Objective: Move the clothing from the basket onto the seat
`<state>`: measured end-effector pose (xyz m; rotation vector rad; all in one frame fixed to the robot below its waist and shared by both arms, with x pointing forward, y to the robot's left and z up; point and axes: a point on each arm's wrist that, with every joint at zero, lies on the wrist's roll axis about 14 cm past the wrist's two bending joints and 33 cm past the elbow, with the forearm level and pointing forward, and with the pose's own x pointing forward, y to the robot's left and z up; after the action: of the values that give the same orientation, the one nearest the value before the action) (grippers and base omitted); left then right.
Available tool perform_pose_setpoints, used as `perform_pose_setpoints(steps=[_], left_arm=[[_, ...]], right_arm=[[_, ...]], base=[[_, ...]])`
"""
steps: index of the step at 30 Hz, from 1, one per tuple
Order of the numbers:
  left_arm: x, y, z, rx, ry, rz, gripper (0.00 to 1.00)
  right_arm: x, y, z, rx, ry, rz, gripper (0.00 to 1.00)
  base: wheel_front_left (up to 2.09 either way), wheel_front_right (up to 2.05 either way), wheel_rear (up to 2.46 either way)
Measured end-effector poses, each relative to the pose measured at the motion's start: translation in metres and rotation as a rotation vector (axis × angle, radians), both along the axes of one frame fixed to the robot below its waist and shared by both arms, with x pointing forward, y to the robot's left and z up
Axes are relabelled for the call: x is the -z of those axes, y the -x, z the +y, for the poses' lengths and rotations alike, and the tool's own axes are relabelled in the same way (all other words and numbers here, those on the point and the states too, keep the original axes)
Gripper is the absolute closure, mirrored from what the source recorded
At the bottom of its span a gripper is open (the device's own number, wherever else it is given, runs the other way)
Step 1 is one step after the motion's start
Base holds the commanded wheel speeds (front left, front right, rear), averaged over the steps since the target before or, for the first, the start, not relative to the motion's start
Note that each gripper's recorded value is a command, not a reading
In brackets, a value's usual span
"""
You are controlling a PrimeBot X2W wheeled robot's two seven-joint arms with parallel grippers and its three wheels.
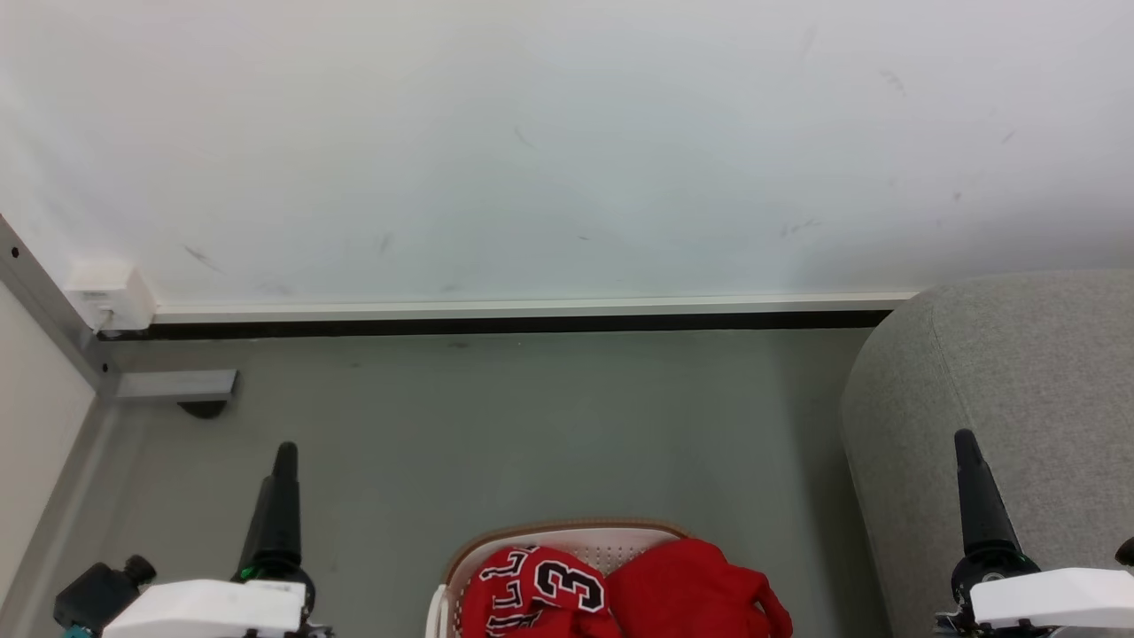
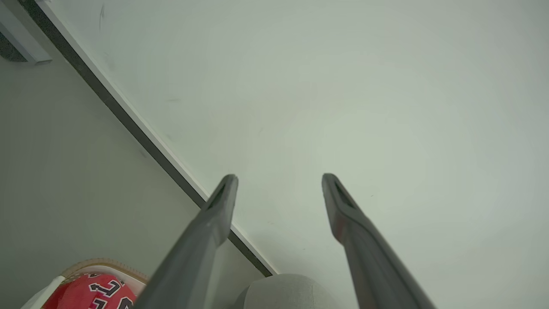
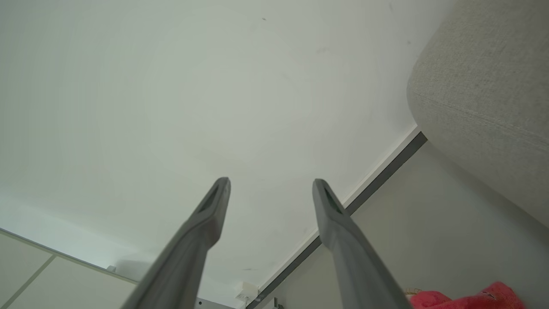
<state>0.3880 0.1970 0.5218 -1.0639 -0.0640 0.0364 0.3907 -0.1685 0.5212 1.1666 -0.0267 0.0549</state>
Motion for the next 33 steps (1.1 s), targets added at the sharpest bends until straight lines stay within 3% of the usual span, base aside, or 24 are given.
perform_pose_setpoints(steps=[18,33], left_arm=[[-0.001,0.003,-0.013,-0.004,-0.395,0.021,0.0],[-0.01,0.005,-0.016,-0.023,-0.602,-0.01,0.0]], right_arm=[[-0.009,0.001,0.021,-0.061,0.431,-0.075,0.0],[-0.005,0.004,0.033,-0.079,0.623,-0.102,0.0]], base=[[0.0,0.0,0.0],[0.0,0.0,0.0]])
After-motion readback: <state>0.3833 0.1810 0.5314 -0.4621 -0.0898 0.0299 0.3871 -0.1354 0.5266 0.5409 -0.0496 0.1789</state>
